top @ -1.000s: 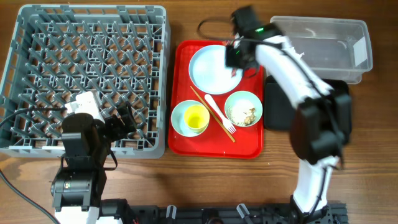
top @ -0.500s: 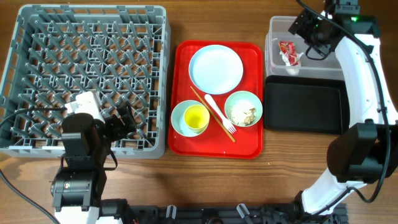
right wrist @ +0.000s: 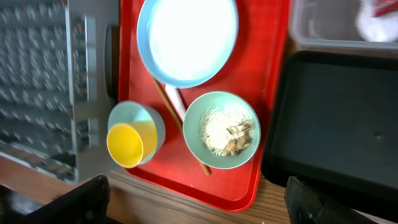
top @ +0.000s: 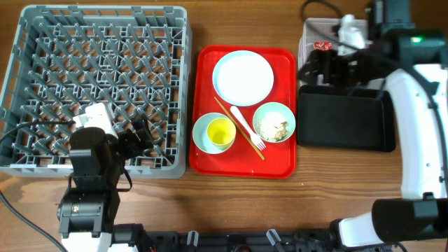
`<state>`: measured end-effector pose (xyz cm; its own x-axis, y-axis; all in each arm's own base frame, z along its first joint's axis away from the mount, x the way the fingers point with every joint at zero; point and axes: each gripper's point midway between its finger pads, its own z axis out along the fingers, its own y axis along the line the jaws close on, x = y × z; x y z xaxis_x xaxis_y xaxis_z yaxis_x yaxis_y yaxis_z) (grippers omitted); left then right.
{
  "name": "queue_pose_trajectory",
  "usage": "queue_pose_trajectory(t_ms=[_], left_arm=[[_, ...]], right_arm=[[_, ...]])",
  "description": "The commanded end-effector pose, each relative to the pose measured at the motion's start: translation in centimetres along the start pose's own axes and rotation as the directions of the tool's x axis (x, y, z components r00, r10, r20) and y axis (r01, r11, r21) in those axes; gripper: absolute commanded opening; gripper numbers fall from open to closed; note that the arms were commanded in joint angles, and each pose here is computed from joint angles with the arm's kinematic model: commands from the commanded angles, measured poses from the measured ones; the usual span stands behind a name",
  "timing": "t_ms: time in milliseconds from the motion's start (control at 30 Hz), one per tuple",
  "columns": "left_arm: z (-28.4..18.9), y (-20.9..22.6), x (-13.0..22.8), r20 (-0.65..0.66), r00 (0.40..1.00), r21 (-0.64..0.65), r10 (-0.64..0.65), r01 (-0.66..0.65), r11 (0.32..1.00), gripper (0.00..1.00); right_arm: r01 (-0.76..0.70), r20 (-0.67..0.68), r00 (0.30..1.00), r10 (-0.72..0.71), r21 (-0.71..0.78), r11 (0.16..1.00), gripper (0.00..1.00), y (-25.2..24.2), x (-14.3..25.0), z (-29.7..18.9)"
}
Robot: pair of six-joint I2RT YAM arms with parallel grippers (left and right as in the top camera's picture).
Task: Sort waste into correct bins and load items into the dishwasher rack
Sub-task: 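Grasp the light-blue rice bowl with the right gripper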
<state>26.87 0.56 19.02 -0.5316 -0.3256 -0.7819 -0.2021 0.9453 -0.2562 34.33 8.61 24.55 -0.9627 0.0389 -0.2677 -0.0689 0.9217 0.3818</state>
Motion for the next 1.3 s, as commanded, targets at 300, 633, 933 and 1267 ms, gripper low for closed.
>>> queue_pose_trajectory(t_ms=[300, 633, 933, 1267], left_arm=[[-0.4, 0.0, -1.0, 0.025, 1.0, -0.005, 0.012, -0.012, 1.0, 1.0], [-0.4, 0.0, -1.0, 0.025, 1.0, -0.005, 0.012, -0.012, 1.0, 1.0], [-0.4, 0.0, -1.0, 0.025, 1.0, -0.005, 0.012, -0.012, 1.0, 1.0], [-0.4, 0.0, -0.9, 0.024, 1.0, -0.005, 0.012, -0.012, 1.0, 1.0]], right_arm=[[-0.007, -0.008, 1.0, 0.009, 0.171, 0.985, 0.82, 3.5, 5.4, 15.1], [-0.043, -0.064, 0.996, 0.057, 0.203, 0.978, 0.7, 1.2, 7.0, 21.9], [-0.111, -0.066, 0.989, 0.129, 0.226, 0.968, 0.59, 1.3, 7.6, 23.7], [-0.174, -0.009, 0.983, 0.184, 0.282, 0.943, 0.35, 1.6, 7.9, 23.9]])
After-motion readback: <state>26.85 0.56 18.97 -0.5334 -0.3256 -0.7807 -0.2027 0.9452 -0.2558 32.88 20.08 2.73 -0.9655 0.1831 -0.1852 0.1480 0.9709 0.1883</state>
